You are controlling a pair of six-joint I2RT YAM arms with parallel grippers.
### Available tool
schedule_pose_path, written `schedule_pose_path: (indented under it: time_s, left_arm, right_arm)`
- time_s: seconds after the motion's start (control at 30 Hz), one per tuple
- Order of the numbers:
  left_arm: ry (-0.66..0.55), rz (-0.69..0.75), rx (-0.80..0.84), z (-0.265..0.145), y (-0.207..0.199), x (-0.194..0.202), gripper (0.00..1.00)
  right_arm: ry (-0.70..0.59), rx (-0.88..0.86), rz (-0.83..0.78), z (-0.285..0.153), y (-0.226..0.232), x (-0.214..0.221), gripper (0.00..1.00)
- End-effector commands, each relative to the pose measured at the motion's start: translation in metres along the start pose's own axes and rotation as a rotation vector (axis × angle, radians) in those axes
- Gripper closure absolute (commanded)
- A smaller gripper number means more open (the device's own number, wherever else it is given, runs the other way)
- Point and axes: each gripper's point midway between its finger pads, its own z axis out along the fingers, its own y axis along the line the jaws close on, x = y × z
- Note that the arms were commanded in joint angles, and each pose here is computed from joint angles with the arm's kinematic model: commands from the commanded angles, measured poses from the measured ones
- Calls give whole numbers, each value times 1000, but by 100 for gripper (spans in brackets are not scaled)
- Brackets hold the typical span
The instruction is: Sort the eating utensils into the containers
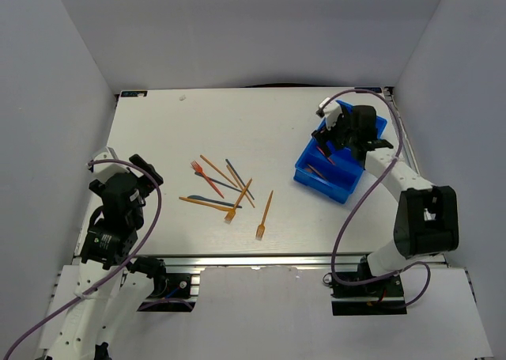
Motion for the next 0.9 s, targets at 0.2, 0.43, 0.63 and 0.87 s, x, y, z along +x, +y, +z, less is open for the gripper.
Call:
schedule_pose_path:
  time_s: [0.2, 0.43, 0.63, 0.87]
  left_arm:
    - [37, 29, -39, 11, 0, 8, 2]
    - [97, 79, -166, 25, 11, 21, 2]
    - [41, 38, -180, 17, 19, 12, 2]
    - [21, 24, -199, 14, 25, 7, 2]
  right_arm:
    - [-263, 113, 257, -64, 17, -160, 11]
    - [-308, -207, 227, -73, 183, -209, 11]
    - [-115, -347, 70, -35, 290, -186, 12]
    - [138, -458, -28, 23, 372, -148, 60]
